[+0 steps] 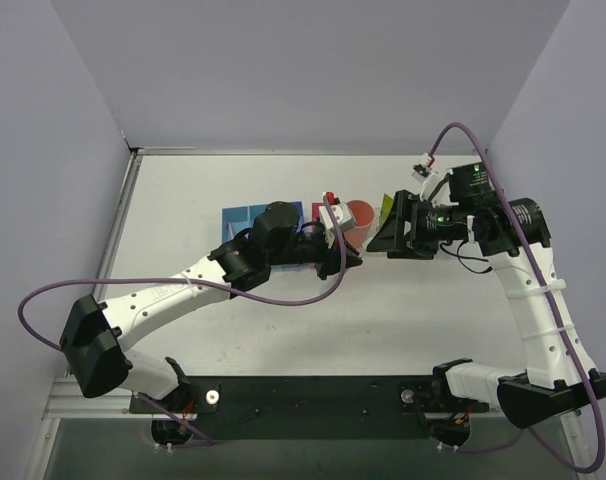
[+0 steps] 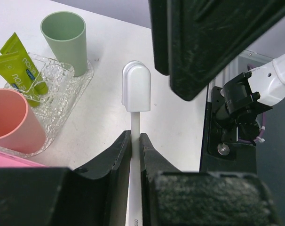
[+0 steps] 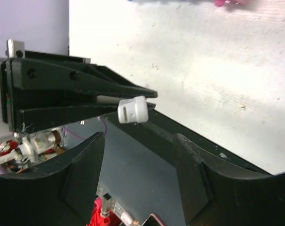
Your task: Prepare toiletry sets of a toothbrush and toothpaste on the tray
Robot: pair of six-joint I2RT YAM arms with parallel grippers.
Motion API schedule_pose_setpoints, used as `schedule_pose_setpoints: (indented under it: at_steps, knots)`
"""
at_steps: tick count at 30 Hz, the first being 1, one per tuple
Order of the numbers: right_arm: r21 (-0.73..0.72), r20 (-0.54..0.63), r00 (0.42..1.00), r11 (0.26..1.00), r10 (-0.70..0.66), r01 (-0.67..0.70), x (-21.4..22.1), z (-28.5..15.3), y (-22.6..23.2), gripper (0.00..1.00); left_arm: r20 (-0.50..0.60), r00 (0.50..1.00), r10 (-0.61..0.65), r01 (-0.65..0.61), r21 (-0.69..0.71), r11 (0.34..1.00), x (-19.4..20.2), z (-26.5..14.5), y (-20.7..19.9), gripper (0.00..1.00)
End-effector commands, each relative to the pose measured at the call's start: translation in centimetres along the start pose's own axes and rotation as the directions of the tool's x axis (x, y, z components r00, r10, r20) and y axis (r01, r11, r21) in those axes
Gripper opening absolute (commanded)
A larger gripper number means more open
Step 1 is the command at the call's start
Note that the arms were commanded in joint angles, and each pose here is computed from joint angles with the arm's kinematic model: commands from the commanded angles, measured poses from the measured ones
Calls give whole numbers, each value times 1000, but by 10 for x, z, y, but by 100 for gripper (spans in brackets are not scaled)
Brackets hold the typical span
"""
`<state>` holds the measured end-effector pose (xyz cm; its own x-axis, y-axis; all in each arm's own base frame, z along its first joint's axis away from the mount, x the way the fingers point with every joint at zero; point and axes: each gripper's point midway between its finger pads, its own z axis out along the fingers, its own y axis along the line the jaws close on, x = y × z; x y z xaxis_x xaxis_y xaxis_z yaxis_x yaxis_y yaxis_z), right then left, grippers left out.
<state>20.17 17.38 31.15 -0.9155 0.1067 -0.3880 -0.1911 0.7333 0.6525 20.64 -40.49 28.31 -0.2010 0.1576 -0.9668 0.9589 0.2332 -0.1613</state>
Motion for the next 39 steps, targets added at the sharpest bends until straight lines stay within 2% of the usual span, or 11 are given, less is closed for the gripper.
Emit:
schedule_pose_setpoints:
  at_steps: [1, 14, 26, 29, 33, 36, 37, 39]
  knots:
    - [66, 68, 997, 997, -38, 34, -19, 0, -9, 54, 70, 997, 22, -23, 15, 1000, -20, 4, -3, 0]
    - [16, 69, 996, 998, -61, 60, -26, 8, -3, 42, 61, 998, 33, -36, 46, 998, -19, 7, -6, 0]
    - [-15, 14, 998, 998, -59, 60, -21, 19, 0, 31, 67, 997, 32, -35, 51, 998, -20, 5, -9, 0]
    - [-21, 6, 998, 998, -60, 60, -20, 20, 0, 26, 68, 997, 32, -36, 53, 998, -20, 4, -10, 0]
    - [-22, 6, 998, 998, -64, 64, -20, 20, 1, 7, 70, 997, 30, -34, 49, 998, -20, 4, -10, 0]
    - [-11, 19, 998, 998, -65, 65, -21, 18, 0, 2, 72, 997, 17, -19, 31, 999, -21, 4, -7, 0]
    - [-4, 28, 997, 998, -67, 68, -23, 17, -1, 1, 81, 997, 15, -16, 14, 1000, -25, 3, -4, 1]
    - [27, 68, 995, 997, -72, 70, -28, 12, -3, 0, 92, 996, -2, 2, -10, 1000, -28, 3, 0, 17]
